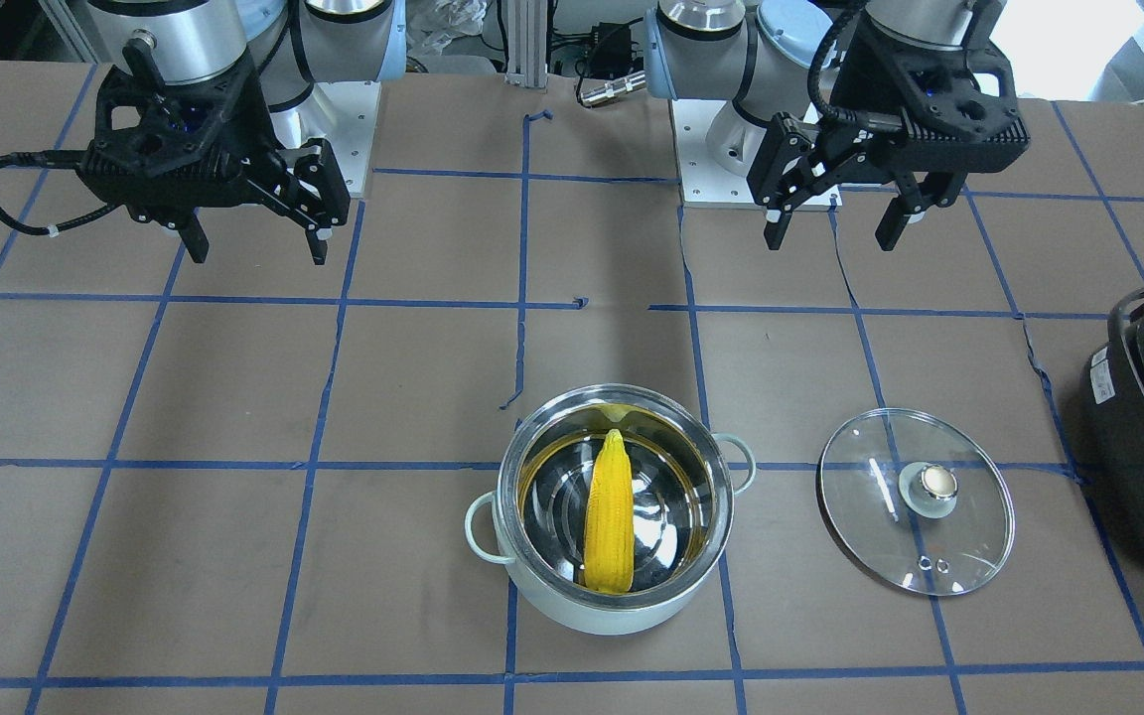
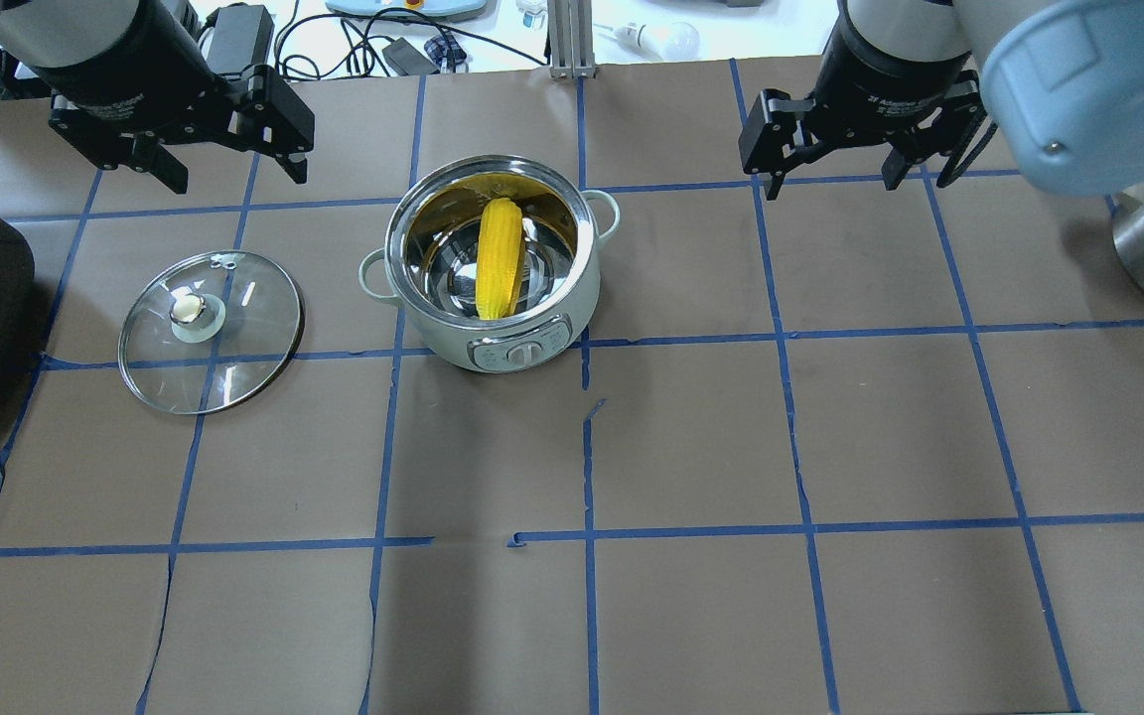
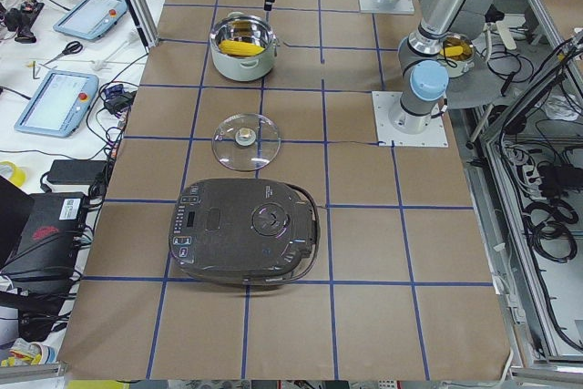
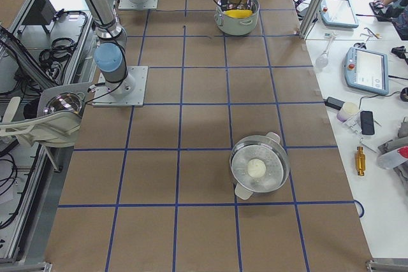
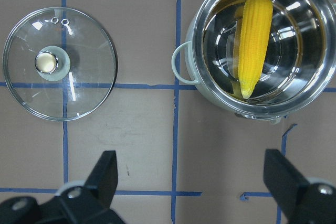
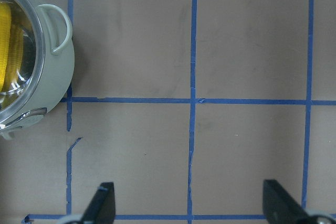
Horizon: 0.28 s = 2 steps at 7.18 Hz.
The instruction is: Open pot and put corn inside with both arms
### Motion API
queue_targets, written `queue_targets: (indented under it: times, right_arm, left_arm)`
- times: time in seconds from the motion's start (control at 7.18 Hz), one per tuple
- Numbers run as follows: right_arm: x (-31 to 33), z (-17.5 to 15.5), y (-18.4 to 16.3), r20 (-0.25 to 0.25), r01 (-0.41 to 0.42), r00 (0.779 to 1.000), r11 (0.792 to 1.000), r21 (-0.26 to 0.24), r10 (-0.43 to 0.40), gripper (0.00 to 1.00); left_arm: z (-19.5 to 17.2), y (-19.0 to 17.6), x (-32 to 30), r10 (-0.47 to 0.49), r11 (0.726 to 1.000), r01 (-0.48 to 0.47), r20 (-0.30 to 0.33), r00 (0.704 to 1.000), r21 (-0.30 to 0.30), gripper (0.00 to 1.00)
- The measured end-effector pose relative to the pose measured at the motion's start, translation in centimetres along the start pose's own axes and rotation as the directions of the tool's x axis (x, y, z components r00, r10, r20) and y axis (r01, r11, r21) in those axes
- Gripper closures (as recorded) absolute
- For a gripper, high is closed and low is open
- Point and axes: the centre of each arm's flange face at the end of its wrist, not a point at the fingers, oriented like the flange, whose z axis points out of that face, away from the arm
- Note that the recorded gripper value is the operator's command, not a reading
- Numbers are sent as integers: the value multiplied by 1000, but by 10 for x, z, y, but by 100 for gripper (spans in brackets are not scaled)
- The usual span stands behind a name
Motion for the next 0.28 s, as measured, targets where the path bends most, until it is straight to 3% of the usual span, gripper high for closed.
queue_targets:
  times: [0.28]
  right_arm:
    - [0,-1,0,-1,0,1000,1000,2,0,0]
  left_arm:
    - [0,0,0,-1,1000,1,0,1000,0,0]
